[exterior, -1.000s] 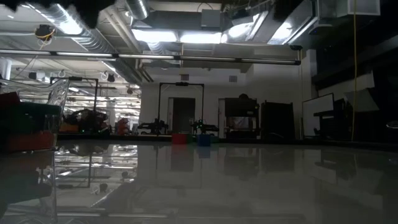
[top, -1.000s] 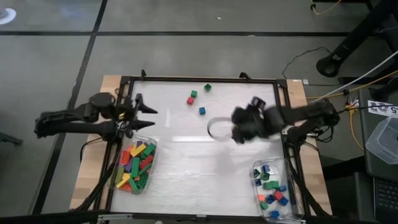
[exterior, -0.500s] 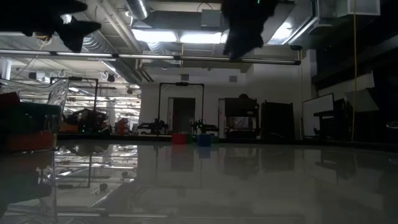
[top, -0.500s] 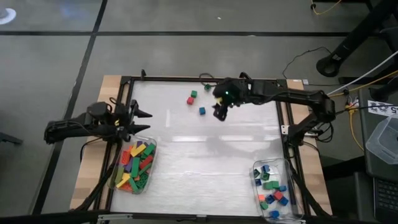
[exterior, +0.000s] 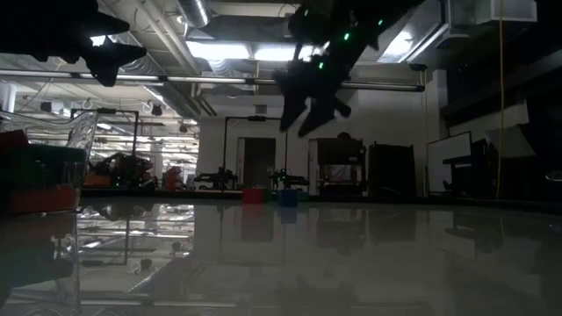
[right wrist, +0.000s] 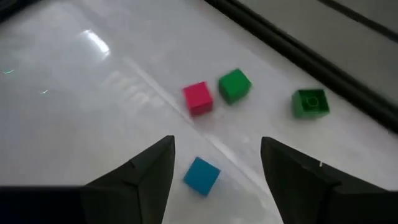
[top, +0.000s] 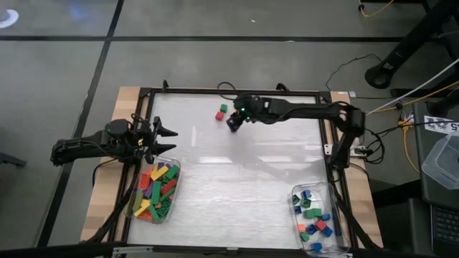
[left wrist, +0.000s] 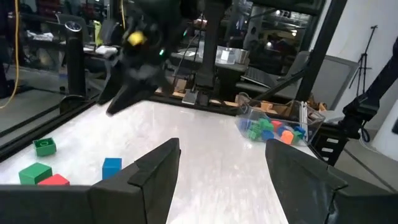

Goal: Sort blocks by size
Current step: Put the small blue wooden block into the right transparent bin

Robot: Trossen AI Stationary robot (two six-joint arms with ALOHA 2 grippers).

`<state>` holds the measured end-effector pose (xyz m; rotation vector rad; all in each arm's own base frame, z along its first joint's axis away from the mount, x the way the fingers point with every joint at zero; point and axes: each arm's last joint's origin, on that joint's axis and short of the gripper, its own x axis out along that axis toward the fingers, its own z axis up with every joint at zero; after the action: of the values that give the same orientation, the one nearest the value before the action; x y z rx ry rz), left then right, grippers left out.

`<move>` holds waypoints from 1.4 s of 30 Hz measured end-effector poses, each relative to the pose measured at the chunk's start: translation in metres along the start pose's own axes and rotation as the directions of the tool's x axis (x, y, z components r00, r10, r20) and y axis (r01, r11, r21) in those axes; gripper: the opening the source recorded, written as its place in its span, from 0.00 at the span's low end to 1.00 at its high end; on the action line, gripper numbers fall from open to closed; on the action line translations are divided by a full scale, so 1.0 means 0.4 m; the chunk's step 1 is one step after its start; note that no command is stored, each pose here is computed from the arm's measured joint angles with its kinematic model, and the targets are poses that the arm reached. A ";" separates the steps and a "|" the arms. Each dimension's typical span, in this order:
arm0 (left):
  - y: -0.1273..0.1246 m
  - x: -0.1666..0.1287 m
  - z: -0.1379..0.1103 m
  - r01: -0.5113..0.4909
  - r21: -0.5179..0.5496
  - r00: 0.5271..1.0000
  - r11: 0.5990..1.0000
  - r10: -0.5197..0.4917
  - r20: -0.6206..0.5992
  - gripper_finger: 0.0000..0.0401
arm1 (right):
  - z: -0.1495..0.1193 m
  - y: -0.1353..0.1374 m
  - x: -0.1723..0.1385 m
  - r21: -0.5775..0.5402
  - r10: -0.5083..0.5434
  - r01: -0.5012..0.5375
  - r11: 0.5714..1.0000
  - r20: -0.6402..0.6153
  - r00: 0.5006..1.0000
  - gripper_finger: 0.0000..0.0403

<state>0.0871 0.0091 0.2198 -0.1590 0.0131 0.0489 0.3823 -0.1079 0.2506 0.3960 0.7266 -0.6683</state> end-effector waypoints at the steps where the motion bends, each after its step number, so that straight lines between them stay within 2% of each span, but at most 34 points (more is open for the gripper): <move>1: 0.000 0.000 0.000 0.000 0.001 1.000 1.000 0.000 0.000 0.56 | -0.008 0.000 0.016 0.021 -0.024 0.024 1.000 -0.014 1.000 0.59; 4: 0.000 0.000 0.000 0.000 0.003 1.000 1.000 0.000 0.000 0.56 | -0.032 -0.001 0.061 0.107 -0.090 0.095 0.990 -0.044 0.995 0.59; 9: 0.001 0.000 0.000 -0.009 0.004 1.000 1.000 0.009 0.001 0.56 | -0.065 0.003 0.121 0.190 -0.115 0.131 0.973 -0.093 0.989 0.59; 17: 0.001 0.000 0.000 -0.018 0.007 1.000 1.000 0.018 0.001 0.56 | -0.112 0.038 0.176 0.185 -0.115 0.135 0.973 -0.112 0.987 0.59; 24: 0.001 0.000 0.000 -0.018 0.007 1.000 1.000 0.018 0.000 0.56 | -0.135 0.069 0.187 0.199 -0.124 0.140 0.970 -0.092 0.988 0.59; 34: 0.001 0.000 0.000 -0.018 0.007 1.000 1.000 0.018 -0.001 0.56 | -0.136 0.064 0.190 0.229 -0.147 0.164 0.960 -0.090 0.985 0.59; 42: 0.002 0.000 -0.001 -0.020 0.007 1.000 1.000 0.020 -0.004 0.56 | -0.163 0.063 0.226 0.213 -0.165 0.188 0.959 -0.123 0.979 0.59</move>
<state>0.0870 0.0096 0.2193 -0.1524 0.0190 0.0681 0.4188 -0.0917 0.1435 0.5807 0.7949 -0.9080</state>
